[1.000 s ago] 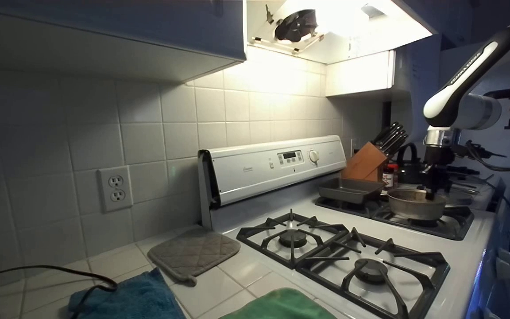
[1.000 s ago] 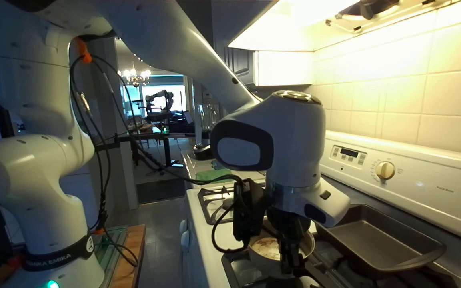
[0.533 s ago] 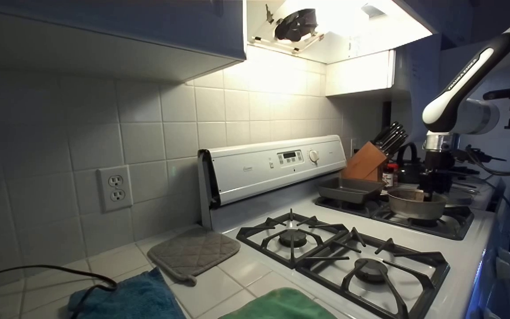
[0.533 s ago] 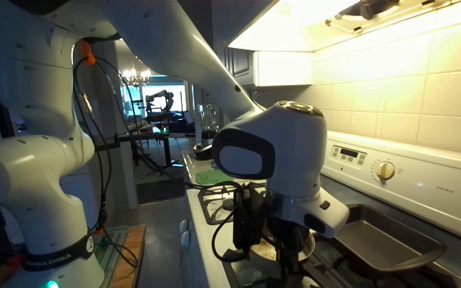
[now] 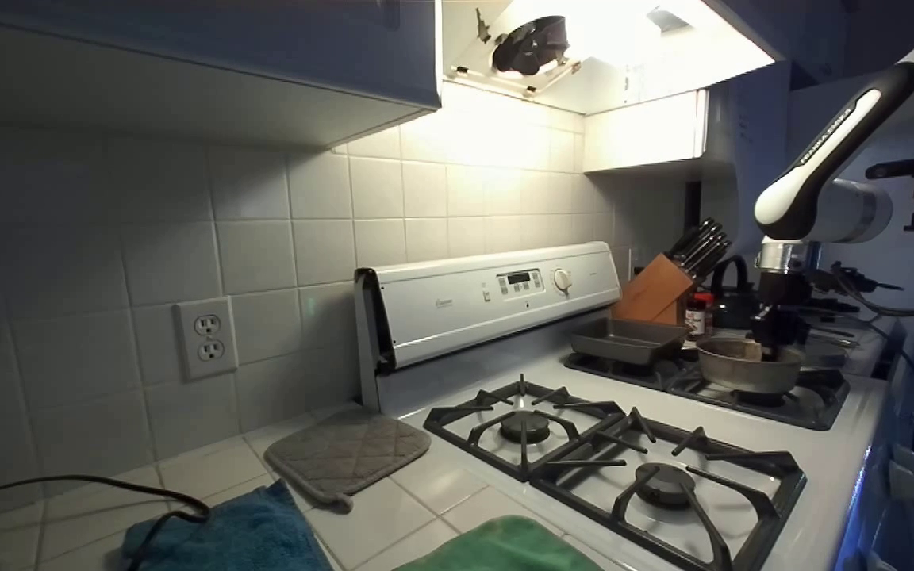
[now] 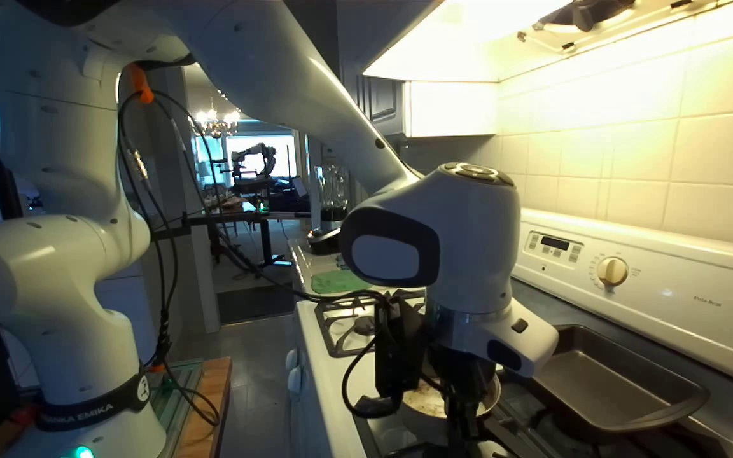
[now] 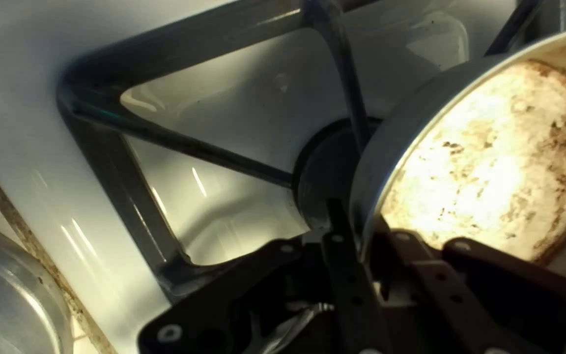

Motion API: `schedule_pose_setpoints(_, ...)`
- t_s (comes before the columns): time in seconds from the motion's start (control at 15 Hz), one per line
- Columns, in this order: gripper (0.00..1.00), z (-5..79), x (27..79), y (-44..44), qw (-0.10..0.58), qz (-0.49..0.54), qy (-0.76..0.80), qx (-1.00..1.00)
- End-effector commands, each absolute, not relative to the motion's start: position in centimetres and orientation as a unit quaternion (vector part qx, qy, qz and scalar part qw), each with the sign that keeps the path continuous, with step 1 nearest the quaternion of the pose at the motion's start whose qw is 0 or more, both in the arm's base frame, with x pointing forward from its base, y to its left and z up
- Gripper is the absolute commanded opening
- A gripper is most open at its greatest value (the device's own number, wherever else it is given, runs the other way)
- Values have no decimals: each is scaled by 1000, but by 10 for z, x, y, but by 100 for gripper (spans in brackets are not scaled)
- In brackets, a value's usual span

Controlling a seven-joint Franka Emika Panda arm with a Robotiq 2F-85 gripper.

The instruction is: Take the lid off the pot and place the pot on the bottom left plate

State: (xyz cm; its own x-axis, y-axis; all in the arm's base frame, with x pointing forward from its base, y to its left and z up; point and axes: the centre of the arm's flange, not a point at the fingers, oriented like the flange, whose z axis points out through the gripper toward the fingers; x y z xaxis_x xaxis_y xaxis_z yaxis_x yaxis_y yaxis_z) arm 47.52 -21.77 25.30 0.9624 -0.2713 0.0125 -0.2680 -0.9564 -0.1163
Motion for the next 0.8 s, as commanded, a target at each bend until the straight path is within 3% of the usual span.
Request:
schedule_pose_setpoints(0.0,0,252,488,-216,46,-23,132,-990)
schedule_pose_setpoints(0.73,1,299,526,-134,27,-77,12,-997)
